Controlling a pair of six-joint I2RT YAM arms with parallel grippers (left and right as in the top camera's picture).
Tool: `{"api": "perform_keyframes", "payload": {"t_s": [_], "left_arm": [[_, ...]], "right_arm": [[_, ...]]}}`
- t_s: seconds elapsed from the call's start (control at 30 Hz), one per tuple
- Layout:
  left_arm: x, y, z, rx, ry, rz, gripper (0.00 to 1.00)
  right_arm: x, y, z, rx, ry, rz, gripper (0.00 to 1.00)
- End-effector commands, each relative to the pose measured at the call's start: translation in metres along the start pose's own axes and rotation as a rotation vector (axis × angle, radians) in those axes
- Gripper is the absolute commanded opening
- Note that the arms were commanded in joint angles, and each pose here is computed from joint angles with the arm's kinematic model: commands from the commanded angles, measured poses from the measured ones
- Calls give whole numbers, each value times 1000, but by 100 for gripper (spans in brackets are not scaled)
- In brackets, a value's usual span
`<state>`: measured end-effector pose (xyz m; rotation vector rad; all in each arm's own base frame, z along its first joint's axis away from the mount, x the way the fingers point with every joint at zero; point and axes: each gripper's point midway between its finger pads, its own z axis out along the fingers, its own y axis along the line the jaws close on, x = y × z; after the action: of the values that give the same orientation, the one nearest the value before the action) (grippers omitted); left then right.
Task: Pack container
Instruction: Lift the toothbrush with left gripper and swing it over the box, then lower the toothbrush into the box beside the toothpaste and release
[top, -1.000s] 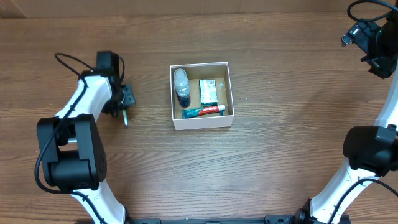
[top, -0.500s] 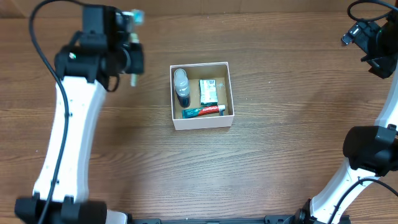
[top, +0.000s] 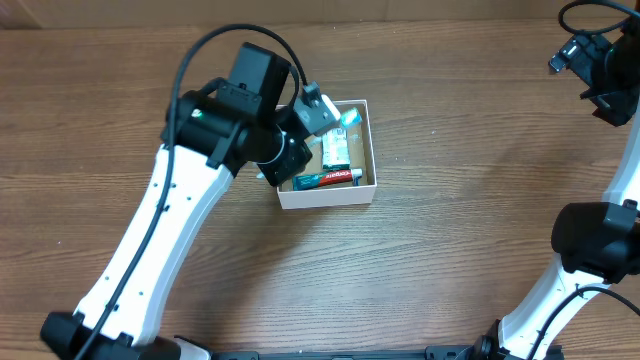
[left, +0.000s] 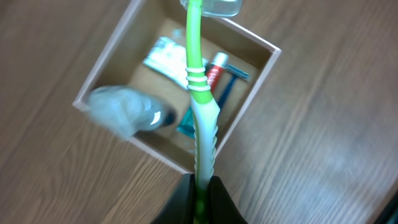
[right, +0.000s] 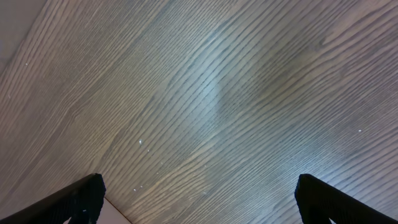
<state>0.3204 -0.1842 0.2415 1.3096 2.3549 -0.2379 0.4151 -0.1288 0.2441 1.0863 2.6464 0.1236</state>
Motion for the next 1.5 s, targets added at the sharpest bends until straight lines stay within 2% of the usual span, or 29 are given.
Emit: {"api": "perform_keyframes", "payload": {"t_s": [0.0,0.17,0.33,0.6,0.83,1.0,1.03,1.1,1.17,1.23,1.4,1.47], "left_arm": [[-1,-20,38,169,-13,182,4],[4,-11,89,214,49,163,4],[13,-13,127,269,96,266,4],[6,-9,158,264,65,469,4],[10,-1,166,237,85,616,4],[10,-1,167,238,81,617,5],[10,-1,167,239,82,616,12],[10,-1,167,238,84,602,18],[11,-1,167,236,90,580,17],[15,6,167,202,129,550,9],[18,10,167,179,155,512,10],[17,10,167,179,153,511,15]], "right_arm": [[-3,2,-16,-20,-43,-7,100],[-3,2,-16,-20,-43,-7,100],[-3,2,-16,-20,-43,-7,100],[-3,2,-16,-20,-43,-7,100],[-3,2,-16,-20,-43,-7,100],[-3,2,-16,-20,-43,-7,100],[-3,2,-16,-20,-43,-7,100],[-3,2,-16,-20,-43,-7,100],[-3,2,-16,-20,-43,-7,100],[-3,2,-16,-20,-43,-7,100],[-3,2,-16,-19,-43,-7,100],[-3,2,-16,-20,-43,-7,100]]}}
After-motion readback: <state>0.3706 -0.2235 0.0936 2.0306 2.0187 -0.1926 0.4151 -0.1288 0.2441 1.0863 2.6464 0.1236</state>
